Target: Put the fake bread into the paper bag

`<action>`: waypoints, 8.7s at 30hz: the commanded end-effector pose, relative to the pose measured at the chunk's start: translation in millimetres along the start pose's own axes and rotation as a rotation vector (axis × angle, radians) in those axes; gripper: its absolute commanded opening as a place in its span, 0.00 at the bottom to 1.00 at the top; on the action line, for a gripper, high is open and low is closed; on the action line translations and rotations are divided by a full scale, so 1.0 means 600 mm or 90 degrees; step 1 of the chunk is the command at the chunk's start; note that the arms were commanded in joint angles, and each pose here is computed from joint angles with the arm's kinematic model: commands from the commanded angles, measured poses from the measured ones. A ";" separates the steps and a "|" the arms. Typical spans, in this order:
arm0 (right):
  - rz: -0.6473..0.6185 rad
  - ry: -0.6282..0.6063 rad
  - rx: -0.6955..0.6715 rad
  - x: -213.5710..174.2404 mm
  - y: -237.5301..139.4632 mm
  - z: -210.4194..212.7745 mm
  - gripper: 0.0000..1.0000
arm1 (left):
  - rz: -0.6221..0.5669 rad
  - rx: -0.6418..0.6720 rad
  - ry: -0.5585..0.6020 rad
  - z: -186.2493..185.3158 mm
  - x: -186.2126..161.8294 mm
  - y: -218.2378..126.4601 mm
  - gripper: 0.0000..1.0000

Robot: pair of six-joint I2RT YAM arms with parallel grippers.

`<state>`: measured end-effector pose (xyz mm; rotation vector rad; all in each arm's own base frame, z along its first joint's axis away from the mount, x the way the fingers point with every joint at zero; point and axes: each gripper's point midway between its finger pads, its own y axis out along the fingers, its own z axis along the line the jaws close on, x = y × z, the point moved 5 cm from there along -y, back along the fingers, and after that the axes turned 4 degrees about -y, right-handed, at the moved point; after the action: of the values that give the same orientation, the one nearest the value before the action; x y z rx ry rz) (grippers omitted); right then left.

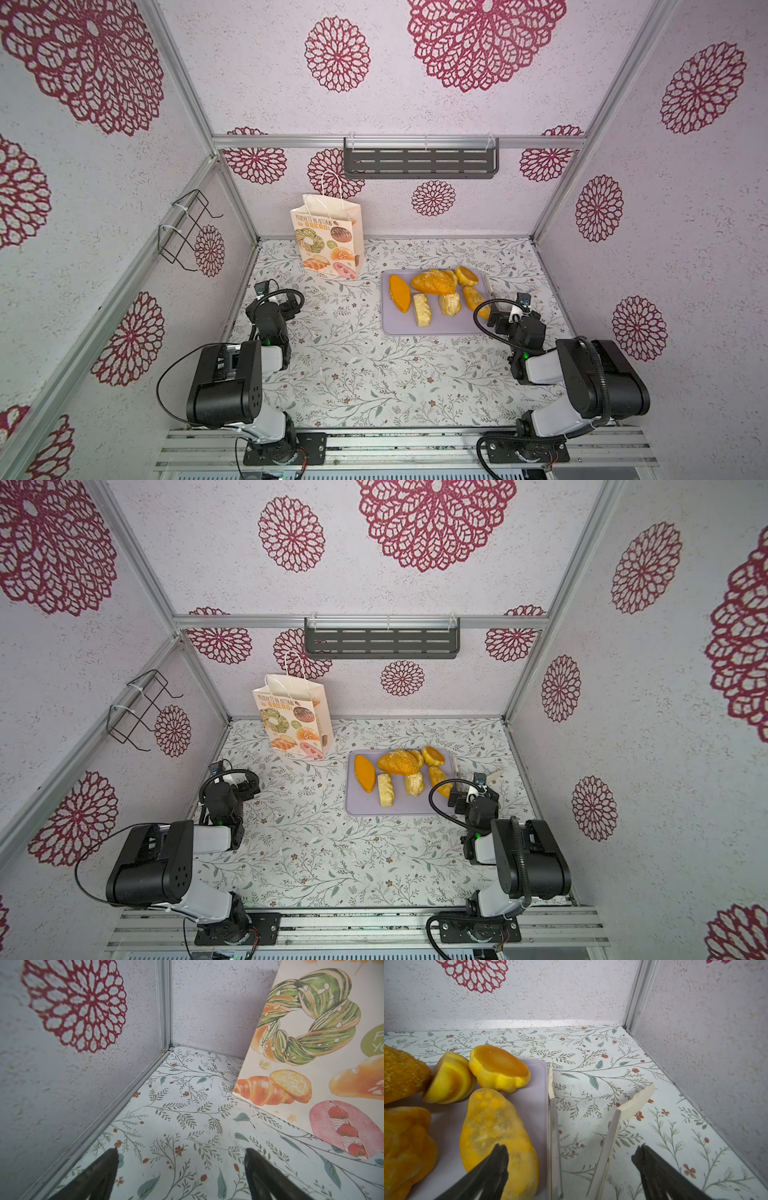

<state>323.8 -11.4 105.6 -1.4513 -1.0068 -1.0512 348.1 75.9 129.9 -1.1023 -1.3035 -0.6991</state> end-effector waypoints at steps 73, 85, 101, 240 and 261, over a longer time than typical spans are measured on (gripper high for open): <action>0.147 0.169 0.085 0.200 -0.055 0.019 0.99 | 0.122 -0.242 -0.134 -0.134 0.513 0.034 0.97; 0.143 0.170 0.084 0.211 -0.061 0.017 0.99 | 0.225 -0.290 -0.172 -0.163 0.466 0.182 0.97; 0.163 0.169 0.082 0.202 -0.049 0.019 0.99 | 0.255 -0.389 -0.164 -0.219 0.402 0.261 0.97; 0.164 0.220 0.130 0.181 -0.069 0.034 0.99 | 0.142 -0.328 -0.534 -0.384 0.407 -0.075 0.02; 0.158 0.230 0.134 0.177 -0.088 0.033 0.99 | 0.169 -0.356 -0.572 -0.406 0.302 -0.179 0.02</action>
<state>305.5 16.9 208.3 -1.1709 -0.6163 -0.9265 384.9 -152.1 331.5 -2.1271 -1.6283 -0.3157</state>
